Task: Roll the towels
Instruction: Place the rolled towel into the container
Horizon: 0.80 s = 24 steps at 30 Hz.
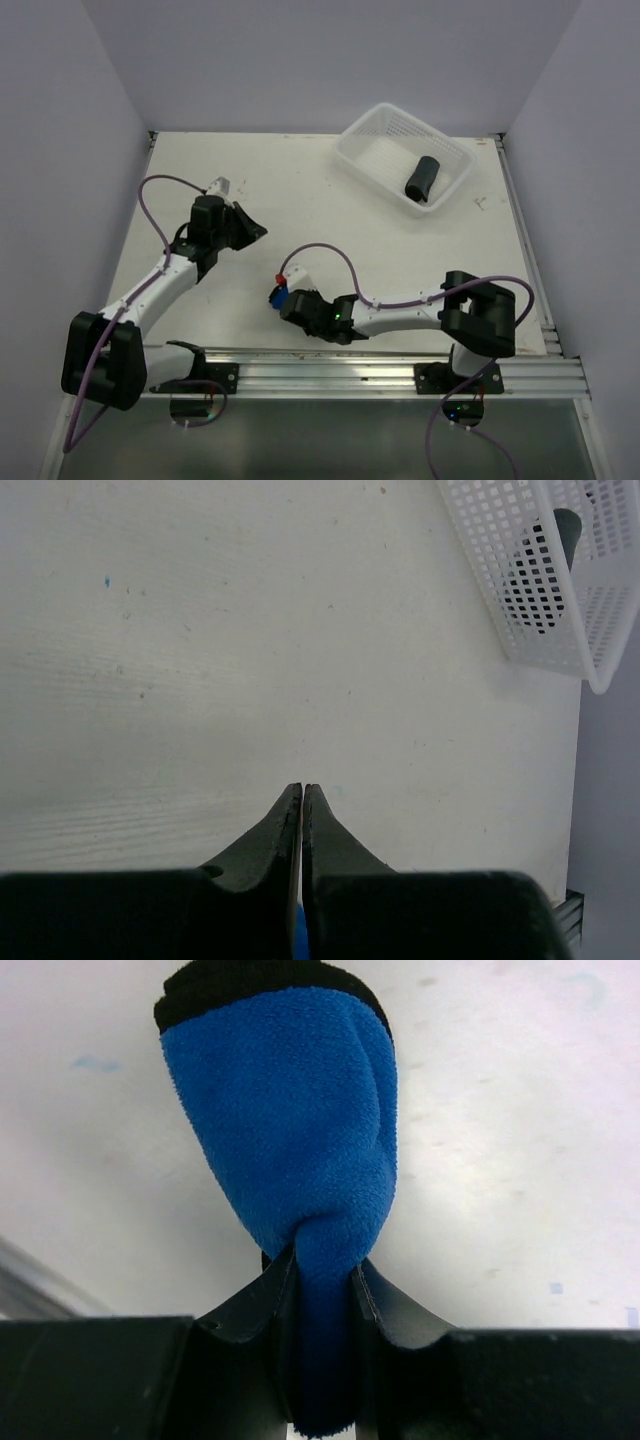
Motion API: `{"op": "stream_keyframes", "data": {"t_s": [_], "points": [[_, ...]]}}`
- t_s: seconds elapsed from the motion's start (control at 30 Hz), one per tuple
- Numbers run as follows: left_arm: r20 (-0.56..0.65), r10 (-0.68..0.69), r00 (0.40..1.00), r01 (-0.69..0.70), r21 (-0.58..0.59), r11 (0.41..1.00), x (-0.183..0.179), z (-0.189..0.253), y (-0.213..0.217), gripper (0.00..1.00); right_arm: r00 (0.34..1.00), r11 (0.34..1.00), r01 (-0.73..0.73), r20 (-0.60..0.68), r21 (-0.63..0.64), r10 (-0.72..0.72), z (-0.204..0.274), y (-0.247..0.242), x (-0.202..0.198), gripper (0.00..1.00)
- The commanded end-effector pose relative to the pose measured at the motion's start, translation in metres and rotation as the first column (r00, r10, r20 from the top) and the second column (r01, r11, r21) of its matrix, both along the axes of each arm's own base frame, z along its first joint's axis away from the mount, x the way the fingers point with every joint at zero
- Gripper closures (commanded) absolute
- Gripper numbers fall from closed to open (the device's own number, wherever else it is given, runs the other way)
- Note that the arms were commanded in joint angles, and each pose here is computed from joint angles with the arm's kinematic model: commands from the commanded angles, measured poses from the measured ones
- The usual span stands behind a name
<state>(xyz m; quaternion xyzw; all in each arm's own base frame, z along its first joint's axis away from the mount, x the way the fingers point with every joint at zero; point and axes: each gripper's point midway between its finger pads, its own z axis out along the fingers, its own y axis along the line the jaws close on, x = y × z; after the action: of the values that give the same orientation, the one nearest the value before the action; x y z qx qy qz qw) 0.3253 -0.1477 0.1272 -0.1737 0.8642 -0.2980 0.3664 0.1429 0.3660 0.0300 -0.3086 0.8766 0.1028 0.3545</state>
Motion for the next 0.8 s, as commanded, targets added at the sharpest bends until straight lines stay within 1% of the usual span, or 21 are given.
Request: {"op": "stream_keyframes", "data": {"t_s": [0.0,0.03,0.13,0.17,0.27,0.3,0.33,0.47,0.5,0.57,0.6,0.67,0.7,0.73,0.77], "points": [[0.033,-0.034,0.999,0.032,0.063,0.998,0.004,0.021,0.005,0.93,0.994,0.994,0.11,0.02,0.006,-0.11,0.018,-0.03,0.034,1.0],[0.045,-0.039,0.998,0.036,0.068,0.997,0.006,0.03,0.005,0.93,0.991,0.991,0.132,0.029,0.013,-0.132,0.024,-0.034,0.047,1.0],[0.092,-0.043,0.995,0.032,0.12,0.992,0.012,0.053,0.011,0.93,0.988,0.989,0.144,0.055,0.036,-0.146,0.046,-0.036,0.068,1.0],[0.107,-0.024,0.994,0.006,0.169,0.986,0.016,0.057,0.019,0.93,0.987,0.988,0.148,0.062,0.042,-0.15,0.052,-0.037,0.074,1.0],[0.142,0.025,0.99,-0.06,0.252,0.966,0.02,0.072,0.038,0.92,0.98,0.981,0.178,0.081,0.078,-0.184,0.074,-0.042,0.098,1.0],[0.148,0.021,0.989,-0.059,0.256,0.965,0.019,0.073,0.038,0.92,0.98,0.979,0.178,0.077,0.094,-0.186,0.08,-0.042,0.102,1.0],[0.155,0.045,0.987,-0.087,0.275,0.957,0.02,0.073,0.045,0.91,0.974,0.974,0.199,0.086,0.109,-0.209,0.088,-0.046,0.115,1.0],[0.158,0.005,0.987,-0.052,0.291,0.955,0.017,0.072,0.042,0.89,0.963,0.963,0.227,0.116,0.146,-0.244,0.117,-0.056,0.149,1.0],[0.151,0.002,0.989,-0.048,0.301,0.952,0.017,0.07,0.043,0.89,0.962,0.958,0.223,0.116,0.181,-0.246,0.132,-0.053,0.158,1.0],[0.149,0.006,0.989,-0.054,0.314,0.948,0.018,0.068,0.046,0.89,0.948,0.942,0.264,0.12,0.209,-0.293,0.145,-0.067,0.187,1.0],[0.146,0.005,0.989,-0.051,0.312,0.949,0.018,0.065,0.045,0.89,0.944,0.93,0.264,0.13,0.257,-0.304,0.166,-0.065,0.2,1.0],[0.117,-0.018,0.993,-0.019,0.306,0.952,0.016,0.056,0.041,0.89,0.935,0.913,0.292,0.117,0.285,-0.335,0.176,-0.077,0.23,1.0],[0.107,-0.025,0.994,-0.009,0.303,0.953,0.014,0.053,0.04,0.89,0.92,0.897,0.307,0.143,0.318,-0.366,0.199,-0.085,0.251,1.0],[0.094,-0.03,0.995,-0.001,0.307,0.952,0.013,0.049,0.04,0.9,0.92,0.897,0.315,0.133,0.309,-0.369,0.194,-0.086,0.264,1.0],[0.088,-0.034,0.996,0.004,0.315,0.949,0.013,0.047,0.04,0.9,0.915,0.893,0.323,0.137,0.313,-0.379,0.199,-0.089,0.275,1.0]]}}
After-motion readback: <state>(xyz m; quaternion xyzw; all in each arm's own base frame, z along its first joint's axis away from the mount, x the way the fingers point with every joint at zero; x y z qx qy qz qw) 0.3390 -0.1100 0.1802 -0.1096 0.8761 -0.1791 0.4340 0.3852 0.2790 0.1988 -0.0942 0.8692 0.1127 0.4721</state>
